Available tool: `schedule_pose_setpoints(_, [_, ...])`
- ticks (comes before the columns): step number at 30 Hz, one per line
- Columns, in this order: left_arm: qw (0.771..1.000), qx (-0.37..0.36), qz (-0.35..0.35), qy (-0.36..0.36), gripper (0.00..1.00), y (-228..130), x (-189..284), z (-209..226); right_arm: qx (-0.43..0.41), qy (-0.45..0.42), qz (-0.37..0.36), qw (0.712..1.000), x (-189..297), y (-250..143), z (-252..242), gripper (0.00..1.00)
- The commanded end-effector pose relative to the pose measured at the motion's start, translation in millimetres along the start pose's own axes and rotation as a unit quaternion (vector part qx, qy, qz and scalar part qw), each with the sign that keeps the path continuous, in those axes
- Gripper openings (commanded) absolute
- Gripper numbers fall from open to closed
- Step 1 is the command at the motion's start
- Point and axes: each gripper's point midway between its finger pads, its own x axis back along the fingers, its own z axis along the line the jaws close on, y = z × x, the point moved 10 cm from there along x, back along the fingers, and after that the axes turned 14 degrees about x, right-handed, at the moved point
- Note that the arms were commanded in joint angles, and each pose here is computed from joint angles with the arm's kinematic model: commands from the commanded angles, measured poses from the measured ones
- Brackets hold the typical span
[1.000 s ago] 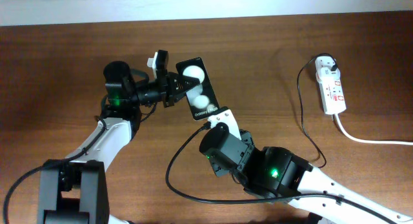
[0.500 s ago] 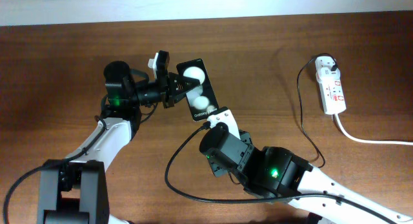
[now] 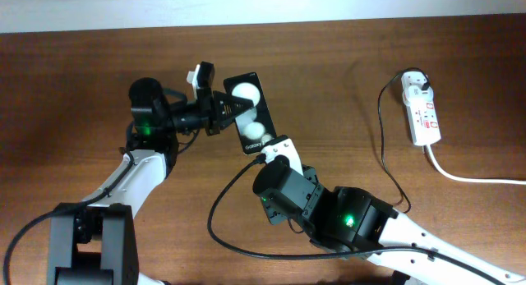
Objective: Plug charger to phone and switch on socket
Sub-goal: 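Push the USB-C plug into the phone port with the right gripper, then release the cable with the right gripper and lower the phone with the left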
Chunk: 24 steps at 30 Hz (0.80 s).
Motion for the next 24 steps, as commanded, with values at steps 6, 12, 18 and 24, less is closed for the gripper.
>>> schedule_pose_setpoints(6, [0.995, -0.033, 0.097, -0.005, 0.00, -16.3, -3.1, -6.4, -0.015, -0.022, -0.047, 0.999, 5.0, 14.4, -1.9, 0.04])
schedule_pose_setpoints(12, [0.987, -0.072, 0.144, -0.008, 0.00, -26.5, -13.3, -6.1, -0.018, -0.039, -0.057, 0.997, 5.6, 16.6, -4.1, 0.04])
schedule_pose_setpoints(18, [0.996, -0.086, 0.014, -0.009, 0.00, -8.2, -16.2, -7.4, -0.012, -0.004, -0.035, 0.999, 5.0, 11.5, 0.9, 0.22])
schedule_pose_setpoints(24, [0.997, -0.074, -0.030, -0.008, 0.00, -1.9, -16.1, -7.9, -0.018, -0.007, 0.021, 1.000, -12.5, 1.0, 5.2, 0.27])
